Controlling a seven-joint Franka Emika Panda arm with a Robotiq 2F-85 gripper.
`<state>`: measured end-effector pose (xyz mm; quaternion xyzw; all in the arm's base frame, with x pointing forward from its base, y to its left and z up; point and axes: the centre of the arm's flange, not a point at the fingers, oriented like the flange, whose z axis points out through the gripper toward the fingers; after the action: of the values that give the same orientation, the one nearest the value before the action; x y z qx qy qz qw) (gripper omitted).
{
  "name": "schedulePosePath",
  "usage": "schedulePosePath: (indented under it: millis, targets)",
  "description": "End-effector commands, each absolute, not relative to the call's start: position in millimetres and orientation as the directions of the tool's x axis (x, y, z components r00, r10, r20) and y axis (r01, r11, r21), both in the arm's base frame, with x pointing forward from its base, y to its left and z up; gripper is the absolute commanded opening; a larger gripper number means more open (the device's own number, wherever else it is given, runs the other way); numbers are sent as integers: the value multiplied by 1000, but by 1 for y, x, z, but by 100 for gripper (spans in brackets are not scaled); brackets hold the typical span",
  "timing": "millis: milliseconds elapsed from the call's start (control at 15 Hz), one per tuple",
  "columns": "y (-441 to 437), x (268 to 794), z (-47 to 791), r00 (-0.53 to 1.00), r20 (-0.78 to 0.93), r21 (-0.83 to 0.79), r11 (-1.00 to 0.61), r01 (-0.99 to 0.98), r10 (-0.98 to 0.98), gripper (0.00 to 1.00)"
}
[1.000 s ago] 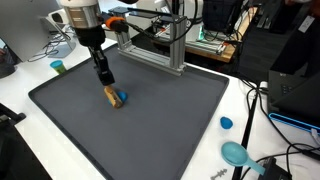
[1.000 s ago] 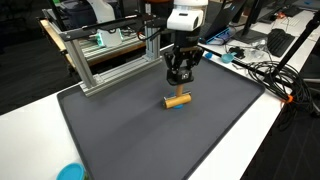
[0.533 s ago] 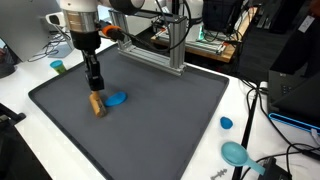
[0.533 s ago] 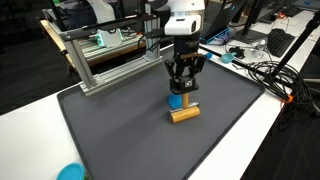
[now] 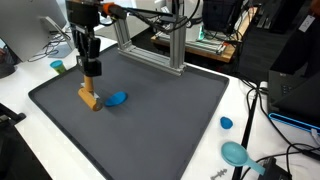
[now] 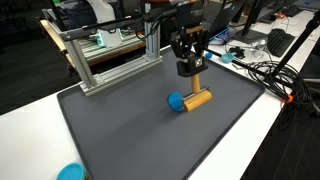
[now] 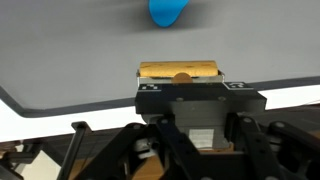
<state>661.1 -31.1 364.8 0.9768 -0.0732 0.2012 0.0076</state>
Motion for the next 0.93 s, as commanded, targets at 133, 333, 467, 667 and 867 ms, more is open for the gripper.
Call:
schedulePosePath:
  millis: [133, 333, 467, 667, 867]
  targets:
    - [-8, 639, 391, 943, 333, 2, -1000, -30, -27, 47]
    - [-9, 639, 381, 945, 326, -1, -1000, -20, -19, 22]
    - [-11, 637, 372, 955, 297, 13, -1000, -26, -21, 22]
    - [-12, 629, 363, 967, 253, 36, -999, -29, -19, 22]
    - [-12, 635, 355, 966, 259, 17, -999, -28, -23, 47]
